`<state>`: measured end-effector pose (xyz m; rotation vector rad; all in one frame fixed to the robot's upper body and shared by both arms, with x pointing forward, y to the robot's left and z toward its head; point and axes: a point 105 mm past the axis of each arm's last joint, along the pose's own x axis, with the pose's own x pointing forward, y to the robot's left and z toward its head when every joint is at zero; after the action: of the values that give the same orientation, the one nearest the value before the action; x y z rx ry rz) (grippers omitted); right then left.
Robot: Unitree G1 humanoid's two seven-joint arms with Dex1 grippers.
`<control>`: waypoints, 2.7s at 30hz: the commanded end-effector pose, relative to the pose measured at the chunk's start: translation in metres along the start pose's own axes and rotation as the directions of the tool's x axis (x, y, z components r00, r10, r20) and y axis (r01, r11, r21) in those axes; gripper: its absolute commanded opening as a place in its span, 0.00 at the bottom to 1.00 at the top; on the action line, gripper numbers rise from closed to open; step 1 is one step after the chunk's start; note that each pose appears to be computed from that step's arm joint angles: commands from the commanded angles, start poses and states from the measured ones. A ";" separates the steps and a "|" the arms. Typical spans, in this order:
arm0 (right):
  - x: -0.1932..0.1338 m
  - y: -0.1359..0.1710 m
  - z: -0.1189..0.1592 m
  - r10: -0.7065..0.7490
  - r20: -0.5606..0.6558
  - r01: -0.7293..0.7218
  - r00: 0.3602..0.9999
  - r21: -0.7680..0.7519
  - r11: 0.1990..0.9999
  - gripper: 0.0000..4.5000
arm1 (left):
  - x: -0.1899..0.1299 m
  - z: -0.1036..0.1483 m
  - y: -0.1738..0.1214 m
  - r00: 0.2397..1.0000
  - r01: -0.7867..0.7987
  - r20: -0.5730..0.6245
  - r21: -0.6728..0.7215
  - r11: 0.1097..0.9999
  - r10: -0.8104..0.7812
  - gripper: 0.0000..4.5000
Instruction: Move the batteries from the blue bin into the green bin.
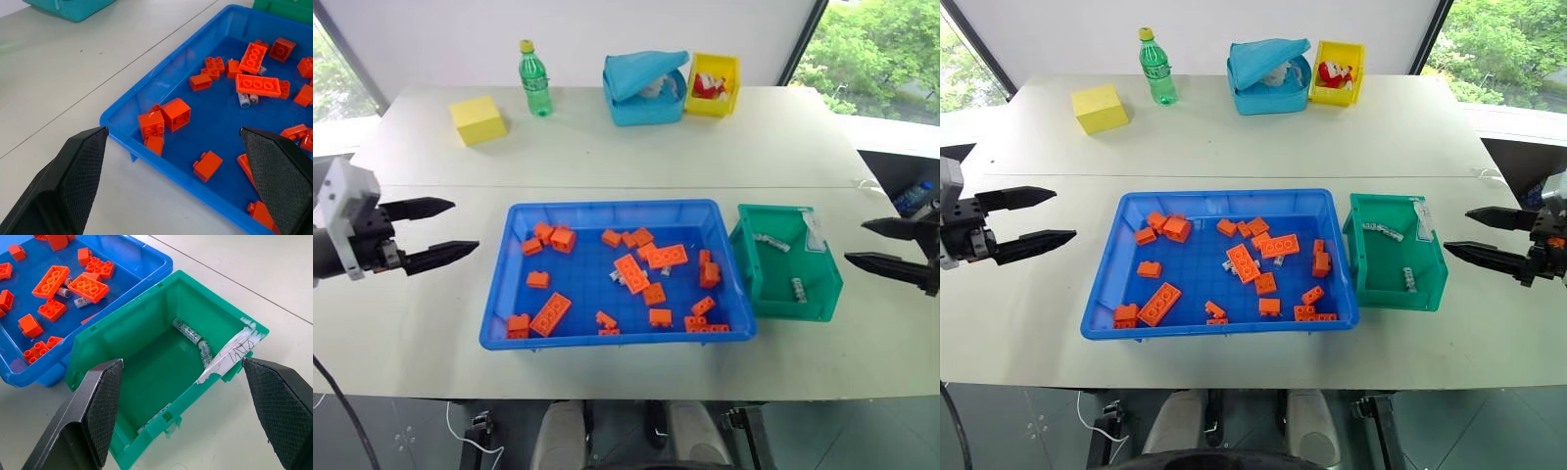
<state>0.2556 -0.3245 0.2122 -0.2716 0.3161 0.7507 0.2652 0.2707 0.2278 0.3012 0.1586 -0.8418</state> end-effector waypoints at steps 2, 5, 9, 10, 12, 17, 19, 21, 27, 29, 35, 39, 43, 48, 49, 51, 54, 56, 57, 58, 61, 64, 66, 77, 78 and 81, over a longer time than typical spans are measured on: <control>-0.002 -0.002 0.013 -0.004 0.031 0.005 1.000 -0.042 0.999 0.88 | -0.004 0.008 -0.001 0.999 -0.037 0.012 0.072 0.997 0.037 1.00; 0.001 -0.007 0.015 -0.029 0.036 0.032 0.999 -0.077 0.997 0.88 | -0.004 0.007 0.002 0.998 -0.068 0.011 0.068 0.995 0.067 1.00; 0.004 -0.013 0.013 -0.054 0.046 0.057 0.997 -0.058 0.997 0.88 | -0.003 0.007 0.003 0.998 -0.069 0.008 0.057 0.996 0.069 1.00; 0.004 -0.014 0.013 -0.054 0.050 0.056 0.997 -0.045 0.997 0.94 | -0.003 0.006 0.003 0.998 -0.062 0.005 0.052 0.997 0.062 1.00; 0.005 -0.014 0.014 -0.049 0.051 0.051 0.997 -0.041 0.998 1.00 | -0.002 0.008 -0.001 0.999 -0.040 0.007 0.051 0.998 0.040 1.00; 0.010 -0.017 0.019 -0.074 0.040 0.077 0.996 -0.093 0.993 1.00 | 0.006 0.020 -0.012 0.999 0.009 0.037 0.077 0.997 -0.012 1.00; 0.015 -0.014 0.027 -0.066 0.033 0.070 0.997 -0.129 0.989 1.00 | 0.009 0.021 -0.020 0.998 0.050 0.031 0.082 0.995 -0.052 1.00; 0.021 -0.008 0.038 -0.037 0.035 0.042 0.999 -0.160 0.986 1.00 | 0.010 0.021 -0.029 0.995 0.099 0.023 0.081 0.992 -0.101 1.00; 0.068 0.049 0.087 0.183 0.066 -0.161 0.981 -0.248 0.955 1.00 | 0.020 0.026 -0.056 0.957 0.289 0.011 0.059 0.955 -0.290 1.00; 0.086 0.073 0.100 0.269 0.079 -0.240 0.960 -0.265 0.934 1.00 | 0.023 0.026 -0.064 0.941 0.337 0.003 0.063 0.939 -0.338 1.00; 0.144 0.123 0.112 0.460 0.037 -0.411 0.887 -0.392 0.823 1.00 | 0.032 0.020 -0.077 0.902 0.432 -0.035 0.065 0.899 -0.431 1.00; 0.183 0.147 0.103 0.573 -0.071 -0.526 0.816 -0.503 0.686 1.00 | 0.035 0.015 -0.083 0.880 0.474 -0.068 0.071 0.878 -0.470 1.00; 0.210 0.160 0.090 0.632 -0.187 -0.603 0.752 -0.582 0.546 1.00 | 0.039 0.016 -0.082 0.882 0.470 -0.058 0.078 0.879 -0.467 1.00; 0.238 0.161 0.079 0.658 -0.318 -0.662 0.683 -0.651 0.372 1.00 | 0.043 0.021 -0.086 0.893 0.450 -0.033 0.091 0.888 -0.449 1.00; 0.242 0.159 0.079 0.660 -0.335 -0.669 0.672 -0.657 0.347 1.00 | 0.043 0.022 -0.087 0.898 0.440 -0.030 0.093 0.893 -0.439 1.00; 0.246 0.158 0.074 0.666 -0.378 -0.689 0.643 -0.665 0.288 1.00 | 0.041 0.022 -0.087 0.908 0.419 -0.025 0.095 0.903 -0.418 1.00; 0.252 0.155 0.069 0.666 -0.422 -0.708 0.615 -0.668 0.231 1.00 | 0.038 0.022 -0.089 0.921 0.389 -0.025 0.093 0.917 -0.388 1.00; 0.256 0.154 0.067 0.663 -0.440 -0.714 0.606 -0.669 0.209 1.00 | 0.036 0.021 -0.091 0.926 0.376 -0.026 0.089 0.922 -0.376 1.00; 0.258 0.153 0.065 0.663 -0.447 -0.717 0.601 -0.668 0.200 1.00 | 0.035 0.021 -0.092 0.928 0.371 -0.025 0.088 0.924 -0.371 1.00; 0.259 0.153 0.064 0.663 -0.456 -0.722 0.594 -0.666 0.189 1.00 | 0.034 0.021 -0.093 0.931 0.364 -0.024 0.087 0.927 -0.364 1.00; 0.263 0.152 0.060 0.661 -0.475 -0.731 0.581 -0.662 0.167 1.00 | 0.031 0.022 -0.093 0.939 0.343 -0.020 0.086 0.935 -0.343 1.00; 0.269 0.152 0.062 0.657 -0.468 -0.724 0.591 -0.668 0.175 1.00 | 0.030 0.022 -0.093 0.943 0.332 -0.018 0.086 0.939 -0.332 1.00; 0.272 0.151 0.064 0.658 -0.458 -0.719 0.598 -0.669 0.188 1.00 | 0.030 0.022 -0.094 0.944 0.330 -0.018 0.084 0.940 -0.329 1.00; 0.275 0.148 0.050 0.648 -0.497 -0.758 0.577 -0.621 0.199 1.00 | 0.034 0.024 -0.093 0.944 0.330 -0.005 0.101 0.939 -0.331 1.00; 0.276 0.148 0.049 0.648 -0.497 -0.761 0.577 -0.615 0.206 1.00 | 0.035 0.025 -0.092 0.943 0.331 -0.004 0.104 0.938 -0.332 1.00; 0.279 0.147 0.048 0.644 -0.495 -0.763 0.583 -0.605 0.226 1.00 | 0.037 0.026 -0.091 0.942 0.334 -0.002 0.115 0.935 -0.336 1.00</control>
<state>0.3485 -0.0341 0.1230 -1.0840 0.2355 1.8574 0.2210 0.1808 0.2201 0.3591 0.1737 -1.1866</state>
